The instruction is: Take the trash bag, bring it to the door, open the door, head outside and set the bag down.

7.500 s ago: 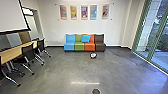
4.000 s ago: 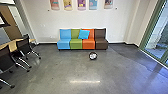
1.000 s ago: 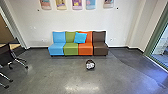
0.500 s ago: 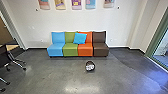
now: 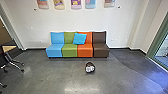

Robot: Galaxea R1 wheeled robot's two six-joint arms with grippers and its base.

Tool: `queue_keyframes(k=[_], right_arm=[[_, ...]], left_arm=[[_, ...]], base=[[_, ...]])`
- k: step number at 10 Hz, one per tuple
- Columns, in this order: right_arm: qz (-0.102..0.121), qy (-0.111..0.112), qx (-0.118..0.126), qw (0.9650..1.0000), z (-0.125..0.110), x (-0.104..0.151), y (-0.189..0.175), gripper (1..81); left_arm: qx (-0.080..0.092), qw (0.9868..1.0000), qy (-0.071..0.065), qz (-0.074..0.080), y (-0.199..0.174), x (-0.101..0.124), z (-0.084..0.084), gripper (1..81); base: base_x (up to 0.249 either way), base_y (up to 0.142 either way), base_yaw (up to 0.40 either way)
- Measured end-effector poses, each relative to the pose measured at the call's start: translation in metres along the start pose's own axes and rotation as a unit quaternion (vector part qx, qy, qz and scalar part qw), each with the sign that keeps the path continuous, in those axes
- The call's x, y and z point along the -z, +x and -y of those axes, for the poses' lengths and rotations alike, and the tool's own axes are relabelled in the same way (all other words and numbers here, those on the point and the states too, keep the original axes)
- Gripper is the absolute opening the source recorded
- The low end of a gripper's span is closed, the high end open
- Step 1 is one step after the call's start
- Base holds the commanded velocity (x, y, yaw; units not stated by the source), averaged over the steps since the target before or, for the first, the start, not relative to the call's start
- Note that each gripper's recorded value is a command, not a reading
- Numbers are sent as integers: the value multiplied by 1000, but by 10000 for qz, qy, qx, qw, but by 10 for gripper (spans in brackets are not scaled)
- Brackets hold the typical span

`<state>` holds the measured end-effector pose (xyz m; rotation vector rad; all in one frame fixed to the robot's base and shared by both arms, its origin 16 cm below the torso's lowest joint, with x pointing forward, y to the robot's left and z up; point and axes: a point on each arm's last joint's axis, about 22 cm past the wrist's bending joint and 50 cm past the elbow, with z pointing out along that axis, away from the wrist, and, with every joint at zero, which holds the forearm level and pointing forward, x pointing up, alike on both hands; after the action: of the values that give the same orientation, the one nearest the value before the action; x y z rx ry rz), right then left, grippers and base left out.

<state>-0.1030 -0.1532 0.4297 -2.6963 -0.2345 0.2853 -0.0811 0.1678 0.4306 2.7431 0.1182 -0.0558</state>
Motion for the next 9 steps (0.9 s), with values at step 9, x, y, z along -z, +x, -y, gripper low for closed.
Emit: queue_keyframes(k=[9], right_arm=[[-31, -4, 27, 10000, 0, 0, 6, 811]], left_arm=[[-7, 10000, 0, -30, 3, 0, 0, 811]], base=[[148, 0, 0]])
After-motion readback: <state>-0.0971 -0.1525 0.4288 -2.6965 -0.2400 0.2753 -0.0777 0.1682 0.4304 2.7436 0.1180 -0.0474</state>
